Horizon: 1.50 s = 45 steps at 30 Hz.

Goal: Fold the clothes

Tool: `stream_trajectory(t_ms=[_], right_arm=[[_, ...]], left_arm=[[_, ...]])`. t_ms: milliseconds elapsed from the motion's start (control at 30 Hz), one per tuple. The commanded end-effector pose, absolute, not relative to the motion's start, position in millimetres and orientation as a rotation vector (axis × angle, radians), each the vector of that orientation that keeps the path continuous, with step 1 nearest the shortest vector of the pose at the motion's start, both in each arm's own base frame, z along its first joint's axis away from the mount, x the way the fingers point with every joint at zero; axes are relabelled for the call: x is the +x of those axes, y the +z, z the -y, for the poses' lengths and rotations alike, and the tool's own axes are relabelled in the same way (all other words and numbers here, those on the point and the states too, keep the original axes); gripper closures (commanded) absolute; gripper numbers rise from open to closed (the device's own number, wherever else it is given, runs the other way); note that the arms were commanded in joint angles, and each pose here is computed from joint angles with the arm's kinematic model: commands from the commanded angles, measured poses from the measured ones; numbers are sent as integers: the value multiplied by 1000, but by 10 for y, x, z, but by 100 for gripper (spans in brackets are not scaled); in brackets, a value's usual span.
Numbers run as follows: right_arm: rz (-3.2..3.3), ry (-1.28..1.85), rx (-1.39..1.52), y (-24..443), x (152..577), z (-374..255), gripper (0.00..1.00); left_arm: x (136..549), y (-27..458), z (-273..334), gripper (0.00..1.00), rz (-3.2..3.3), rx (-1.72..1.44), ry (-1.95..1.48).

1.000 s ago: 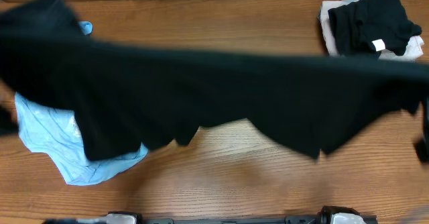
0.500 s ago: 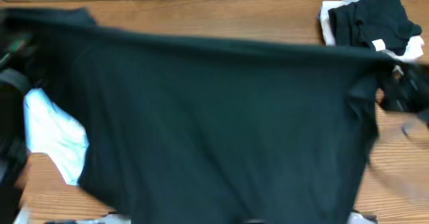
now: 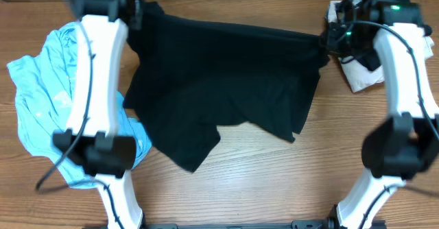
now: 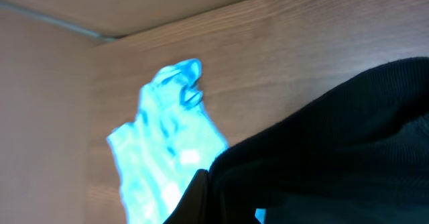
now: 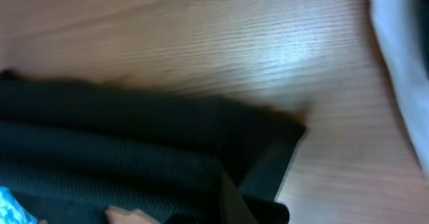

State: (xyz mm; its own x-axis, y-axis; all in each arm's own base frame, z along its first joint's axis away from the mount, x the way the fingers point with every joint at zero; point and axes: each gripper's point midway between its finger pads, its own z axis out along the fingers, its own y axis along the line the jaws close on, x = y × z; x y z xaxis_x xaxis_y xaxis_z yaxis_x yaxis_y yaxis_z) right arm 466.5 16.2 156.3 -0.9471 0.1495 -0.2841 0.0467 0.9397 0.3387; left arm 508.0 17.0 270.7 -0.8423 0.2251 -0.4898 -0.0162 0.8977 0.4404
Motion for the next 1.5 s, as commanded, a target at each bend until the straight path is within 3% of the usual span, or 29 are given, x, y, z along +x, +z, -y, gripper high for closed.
stream_trajectory(t_ms=[0, 200, 533, 767, 833, 1000, 1167, 1300, 1467], right_arm=[[-2791, 436, 155, 1206, 4885, -67, 96], [-2747, 430, 131, 849, 5198, -84, 91], [-2966, 472, 242, 718, 4678, -136, 91], [-3022, 479, 261, 701, 4540, -146, 87], [-3040, 476, 266, 697, 4497, -144, 86], [-3097, 487, 280, 694, 4355, -159, 68], [-3032, 553, 248, 997, 4356, -237, 68], [-2918, 541, 208, 1588, 4308, -247, 64], [-2766, 492, 159, 2397, 4018, -248, 53]], left_arm=[[5363, 2213, -334, 96, -2551, 136, 700], [5688, 1571, -220, 96, -2588, 121, 625], [5366, 1334, -27, 96, -2769, 146, 422], [5275, 1253, 40, 95, -2826, 164, 327], [5255, 1247, 38, 87, -2835, 166, 328], [5147, 1218, 29, 45, -2880, 182, 335], [5048, 1548, 15, 40, -2852, 126, 327], [4956, 2281, -5, 33, -2711, 30, 285], [4652, 3253, 71, 13, -2504, -10, 166]])
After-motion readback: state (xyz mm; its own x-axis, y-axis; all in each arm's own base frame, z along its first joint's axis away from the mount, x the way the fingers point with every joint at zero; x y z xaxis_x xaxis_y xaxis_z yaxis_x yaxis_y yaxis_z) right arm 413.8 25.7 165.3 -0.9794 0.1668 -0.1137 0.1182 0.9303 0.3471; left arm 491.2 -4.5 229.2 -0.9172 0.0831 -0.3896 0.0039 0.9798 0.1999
